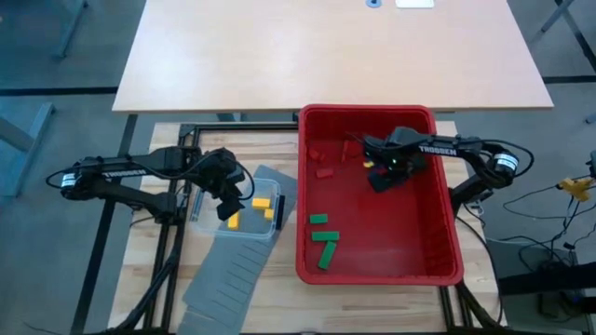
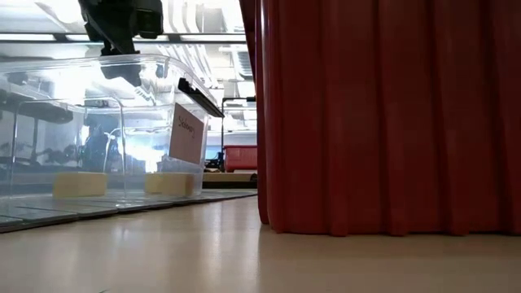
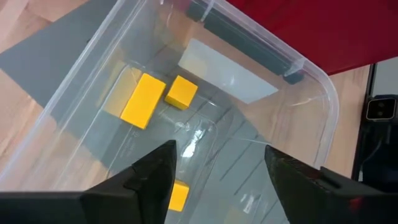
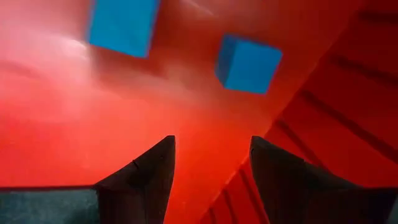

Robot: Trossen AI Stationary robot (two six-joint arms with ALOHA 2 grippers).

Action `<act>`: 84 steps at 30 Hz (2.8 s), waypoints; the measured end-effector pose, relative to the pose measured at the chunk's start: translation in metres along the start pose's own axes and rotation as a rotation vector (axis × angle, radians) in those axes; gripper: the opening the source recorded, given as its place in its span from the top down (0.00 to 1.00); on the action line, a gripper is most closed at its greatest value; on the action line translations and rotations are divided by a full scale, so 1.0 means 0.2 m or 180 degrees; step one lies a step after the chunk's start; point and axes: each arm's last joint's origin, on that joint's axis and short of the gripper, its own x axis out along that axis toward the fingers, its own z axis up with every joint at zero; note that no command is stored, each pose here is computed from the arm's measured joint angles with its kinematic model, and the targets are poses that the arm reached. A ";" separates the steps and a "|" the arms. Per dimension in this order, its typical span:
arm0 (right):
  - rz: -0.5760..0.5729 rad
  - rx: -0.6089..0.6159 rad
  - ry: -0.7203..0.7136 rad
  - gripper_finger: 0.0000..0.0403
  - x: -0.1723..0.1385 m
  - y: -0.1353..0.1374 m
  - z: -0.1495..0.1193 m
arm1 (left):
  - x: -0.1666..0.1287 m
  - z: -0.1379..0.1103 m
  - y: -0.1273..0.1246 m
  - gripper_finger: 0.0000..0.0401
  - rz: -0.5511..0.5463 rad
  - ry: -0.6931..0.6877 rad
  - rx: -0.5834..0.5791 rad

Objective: Sort blocks
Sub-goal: Remove the bottom right block from the red bin

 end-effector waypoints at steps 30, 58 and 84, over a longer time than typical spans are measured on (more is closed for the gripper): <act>-0.0344 -0.1976 -0.0544 0.54 -0.04 -0.03 0.06 | 0.00 0.00 0.00 0.59 -0.0008 -0.0011 -0.0080; -0.0456 -0.1993 0.0062 0.54 0.14 -0.10 0.18 | 0.00 0.00 0.00 0.58 -0.0010 -0.0011 -0.0225; -0.0119 -0.1242 -0.0069 0.60 0.13 -0.09 0.18 | 0.00 0.00 0.00 0.62 -0.0032 -0.0003 -0.0219</act>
